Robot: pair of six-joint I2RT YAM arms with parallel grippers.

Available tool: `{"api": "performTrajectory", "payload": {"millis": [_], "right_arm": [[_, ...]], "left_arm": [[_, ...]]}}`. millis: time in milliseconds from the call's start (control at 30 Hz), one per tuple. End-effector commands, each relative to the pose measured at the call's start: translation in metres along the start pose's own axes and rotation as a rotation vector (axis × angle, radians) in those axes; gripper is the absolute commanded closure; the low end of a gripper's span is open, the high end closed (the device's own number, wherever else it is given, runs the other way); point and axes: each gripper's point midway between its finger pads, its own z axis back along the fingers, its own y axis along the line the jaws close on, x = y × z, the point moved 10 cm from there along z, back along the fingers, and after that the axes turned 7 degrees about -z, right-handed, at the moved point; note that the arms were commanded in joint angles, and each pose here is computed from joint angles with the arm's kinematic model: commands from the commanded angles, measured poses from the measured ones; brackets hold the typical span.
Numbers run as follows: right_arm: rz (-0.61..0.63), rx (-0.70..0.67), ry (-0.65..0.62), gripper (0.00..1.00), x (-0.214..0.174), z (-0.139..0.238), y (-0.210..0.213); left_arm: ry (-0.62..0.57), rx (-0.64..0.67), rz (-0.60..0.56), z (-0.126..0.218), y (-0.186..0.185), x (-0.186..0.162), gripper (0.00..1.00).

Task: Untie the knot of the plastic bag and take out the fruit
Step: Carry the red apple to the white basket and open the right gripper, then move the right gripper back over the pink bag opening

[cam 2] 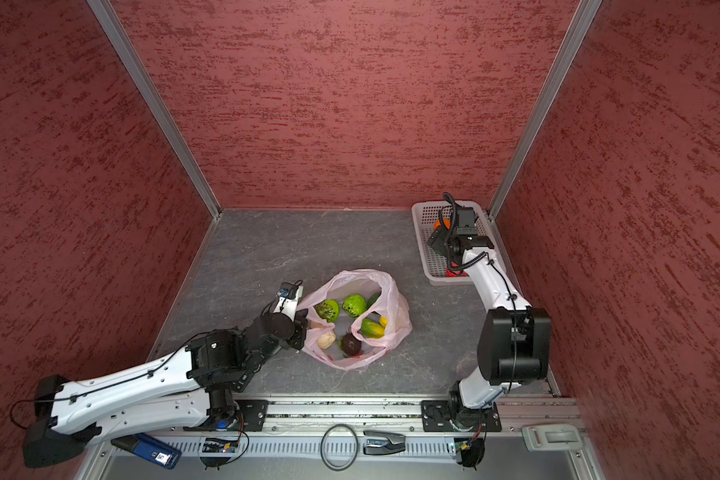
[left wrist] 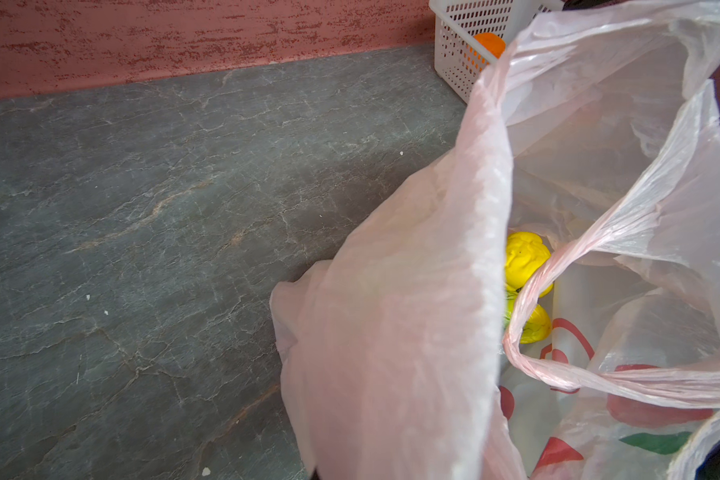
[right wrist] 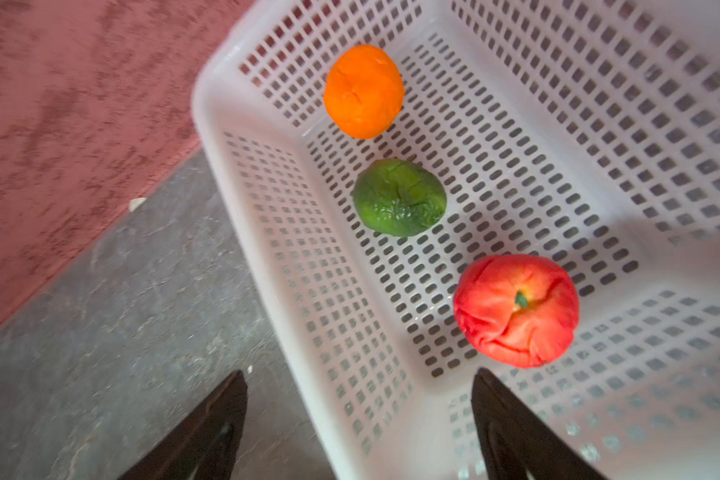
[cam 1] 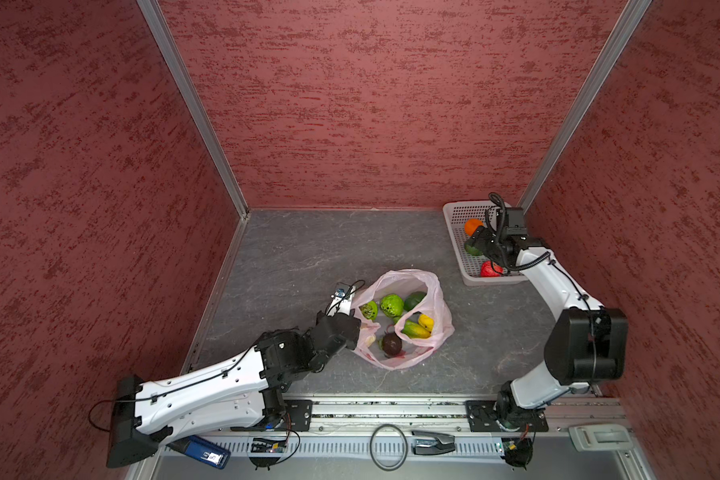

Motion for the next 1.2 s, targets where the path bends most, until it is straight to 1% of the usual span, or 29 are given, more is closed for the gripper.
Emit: {"api": "performTrajectory", "payload": {"millis": [0,100,267,367,500,567,633,733,800,967,1167], "right_arm": [[0.051,0.065,0.042,0.14,-0.026,0.051,0.011],[0.092,0.125,0.098,0.14,-0.055,0.085,0.016],[0.156,0.215,0.235,0.16,-0.115,0.132,0.024],[0.178,0.286,0.286,0.17,-0.145,0.158,0.031],[0.243,0.356,0.342,0.17,-0.176,0.188,0.048],[0.288,0.365,0.365,0.18,-0.192,0.198,0.058],[0.359,0.350,0.396,0.18,-0.211,0.204,0.068],[0.472,0.282,0.435,0.18,-0.241,0.198,0.074],[0.537,0.226,0.447,0.20,-0.257,0.188,0.072],[0.680,0.114,0.408,0.22,-0.278,0.158,0.067],[0.875,-0.009,0.368,0.25,-0.301,0.122,0.073]], "left_arm": [[-0.046,-0.009,0.012,0.004,0.000,0.007,1.00],[-0.052,-0.020,0.007,0.004,-0.001,0.008,1.00],[-0.043,-0.021,0.000,0.003,-0.003,0.007,1.00],[-0.041,-0.021,0.000,0.003,-0.002,0.006,1.00],[-0.037,-0.023,-0.005,0.004,-0.001,0.004,1.00],[-0.036,-0.026,-0.008,0.004,-0.002,0.005,1.00],[-0.035,-0.026,-0.011,0.004,-0.002,0.006,1.00],[-0.035,-0.025,-0.013,0.004,-0.002,0.006,1.00],[-0.035,-0.024,-0.012,0.004,-0.001,0.005,1.00],[-0.037,-0.026,-0.003,0.006,0.001,0.003,1.00],[-0.034,-0.023,-0.003,0.005,0.001,0.002,1.00]]}}
